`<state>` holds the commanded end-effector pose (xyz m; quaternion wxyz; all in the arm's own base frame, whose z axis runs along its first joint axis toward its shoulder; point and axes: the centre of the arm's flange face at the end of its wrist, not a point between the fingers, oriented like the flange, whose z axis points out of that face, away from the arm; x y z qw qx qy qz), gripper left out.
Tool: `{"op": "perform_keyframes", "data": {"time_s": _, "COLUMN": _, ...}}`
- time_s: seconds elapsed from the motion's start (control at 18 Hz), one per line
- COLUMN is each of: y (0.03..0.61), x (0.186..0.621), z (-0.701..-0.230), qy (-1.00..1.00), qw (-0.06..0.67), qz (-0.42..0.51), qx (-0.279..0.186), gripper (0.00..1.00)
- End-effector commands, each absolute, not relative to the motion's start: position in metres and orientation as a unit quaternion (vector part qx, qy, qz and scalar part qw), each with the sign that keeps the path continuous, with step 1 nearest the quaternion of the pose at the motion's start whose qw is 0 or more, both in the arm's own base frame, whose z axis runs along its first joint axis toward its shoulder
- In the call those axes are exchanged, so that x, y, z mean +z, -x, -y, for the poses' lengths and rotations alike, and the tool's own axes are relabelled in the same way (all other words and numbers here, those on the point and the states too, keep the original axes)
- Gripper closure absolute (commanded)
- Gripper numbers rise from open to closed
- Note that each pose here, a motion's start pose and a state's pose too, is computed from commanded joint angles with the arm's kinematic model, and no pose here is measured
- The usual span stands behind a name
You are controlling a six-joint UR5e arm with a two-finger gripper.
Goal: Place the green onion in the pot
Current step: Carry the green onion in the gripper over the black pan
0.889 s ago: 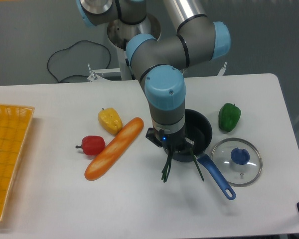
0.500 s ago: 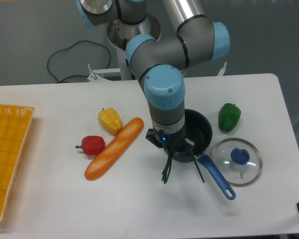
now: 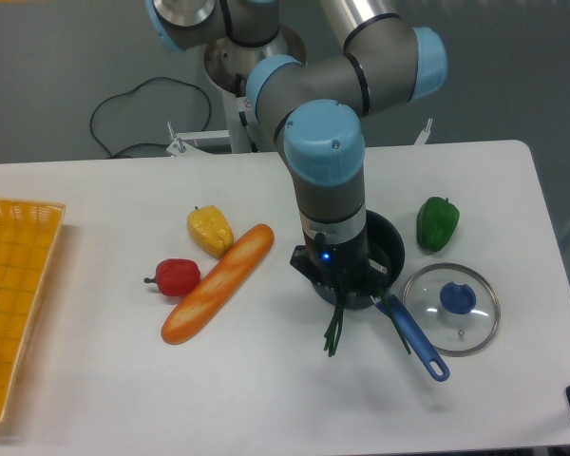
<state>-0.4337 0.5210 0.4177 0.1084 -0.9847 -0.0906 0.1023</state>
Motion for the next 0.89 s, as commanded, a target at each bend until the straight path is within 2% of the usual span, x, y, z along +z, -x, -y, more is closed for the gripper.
{"op": "perform_keyframes", "data": {"time_s": 0.17, "y": 0.446, "x": 0.43, "z": -0.526, "qy": 0.977, "qw": 0.167, "qz": 0.091, "qx": 0.097, "gripper": 1.0}}
{"op": "perform_keyframes", "data": {"time_s": 0.39, "y": 0.456, "x": 0.429, "z": -0.527, "qy": 0.973, "qw": 0.181, "qz": 0.094, "qx": 0.104, "gripper": 1.0}}
{"op": "perform_keyframes", "data": {"time_s": 0.61, "y": 0.465, "x": 0.422, "z": -0.526, "qy": 0.969, "qw": 0.216, "qz": 0.093, "qx": 0.07, "gripper": 1.0}}
{"op": "perform_keyframes", "data": {"time_s": 0.89, "y": 0.468, "x": 0.404, "z": -0.528, "qy": 0.969, "qw": 0.223, "qz": 0.094, "qx": 0.054, "gripper": 1.0}}
